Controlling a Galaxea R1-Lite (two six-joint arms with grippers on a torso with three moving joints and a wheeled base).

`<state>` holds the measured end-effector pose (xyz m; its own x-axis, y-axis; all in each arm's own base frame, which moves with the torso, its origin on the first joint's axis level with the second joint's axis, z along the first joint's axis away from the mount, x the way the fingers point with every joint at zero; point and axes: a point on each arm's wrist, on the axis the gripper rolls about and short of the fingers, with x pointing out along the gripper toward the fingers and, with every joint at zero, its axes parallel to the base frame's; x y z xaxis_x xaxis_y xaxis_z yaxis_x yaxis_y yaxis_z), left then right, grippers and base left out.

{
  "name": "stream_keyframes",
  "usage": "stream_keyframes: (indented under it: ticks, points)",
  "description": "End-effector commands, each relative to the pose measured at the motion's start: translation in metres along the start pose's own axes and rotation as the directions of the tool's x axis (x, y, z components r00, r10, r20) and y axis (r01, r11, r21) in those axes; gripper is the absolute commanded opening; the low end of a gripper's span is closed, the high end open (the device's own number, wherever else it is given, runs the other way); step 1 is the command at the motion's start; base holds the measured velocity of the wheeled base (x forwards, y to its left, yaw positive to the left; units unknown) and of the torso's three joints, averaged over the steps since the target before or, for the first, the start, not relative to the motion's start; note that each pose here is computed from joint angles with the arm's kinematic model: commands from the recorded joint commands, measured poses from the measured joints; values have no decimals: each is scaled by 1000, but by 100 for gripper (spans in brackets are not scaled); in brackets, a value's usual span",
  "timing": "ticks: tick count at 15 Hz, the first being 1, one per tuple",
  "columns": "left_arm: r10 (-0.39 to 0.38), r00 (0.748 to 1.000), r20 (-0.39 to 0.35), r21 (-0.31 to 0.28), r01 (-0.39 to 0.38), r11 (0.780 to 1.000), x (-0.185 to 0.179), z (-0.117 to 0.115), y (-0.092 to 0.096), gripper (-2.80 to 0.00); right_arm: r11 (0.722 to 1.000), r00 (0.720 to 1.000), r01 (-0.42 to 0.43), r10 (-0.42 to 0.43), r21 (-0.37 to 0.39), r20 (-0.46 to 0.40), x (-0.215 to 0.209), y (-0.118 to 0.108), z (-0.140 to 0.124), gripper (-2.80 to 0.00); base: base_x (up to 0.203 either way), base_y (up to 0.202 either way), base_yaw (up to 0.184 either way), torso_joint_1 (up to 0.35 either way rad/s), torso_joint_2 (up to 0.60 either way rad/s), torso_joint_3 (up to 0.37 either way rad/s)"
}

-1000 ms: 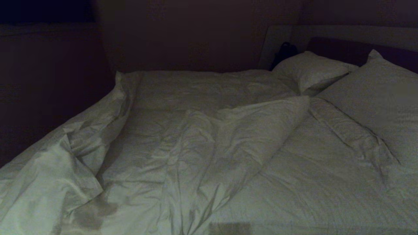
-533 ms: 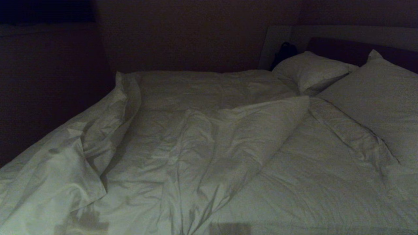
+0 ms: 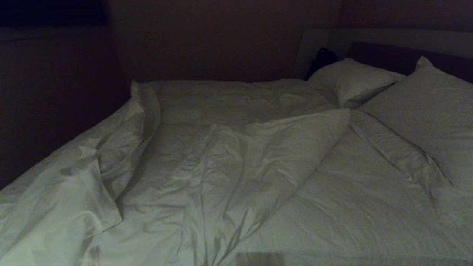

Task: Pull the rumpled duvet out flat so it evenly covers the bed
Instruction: Flatten the corners of the folded blanket

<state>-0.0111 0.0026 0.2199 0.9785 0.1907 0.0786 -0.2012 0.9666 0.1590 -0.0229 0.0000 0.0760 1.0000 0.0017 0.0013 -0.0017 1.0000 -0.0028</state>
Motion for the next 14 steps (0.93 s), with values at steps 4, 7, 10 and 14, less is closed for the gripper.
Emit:
stream_keyframes:
  ticks: [4,7,10,14]
  points:
    - [-14,989,148,-15,16,1000,-45,-49,-1,-280,1000,1000,0,0,0,-1,0,0,0,-280,0,0,0,0,0,0]
    - [-39,987,156,-11,41,999,-47,-73,-5,-280,1000,1000,0,0,0,-1,0,0,0,-280,0,0,0,0,0,0]
    - [-52,992,116,-10,54,998,-41,-86,-8,-280,1000,1000,0,0,0,-1,0,0,0,-280,0,0,0,0,0,0]
    - [-58,994,93,-12,59,998,-35,-99,-11,-280,1000,1000,0,0,0,0,0,0,0,-280,0,0,0,0,0,0]
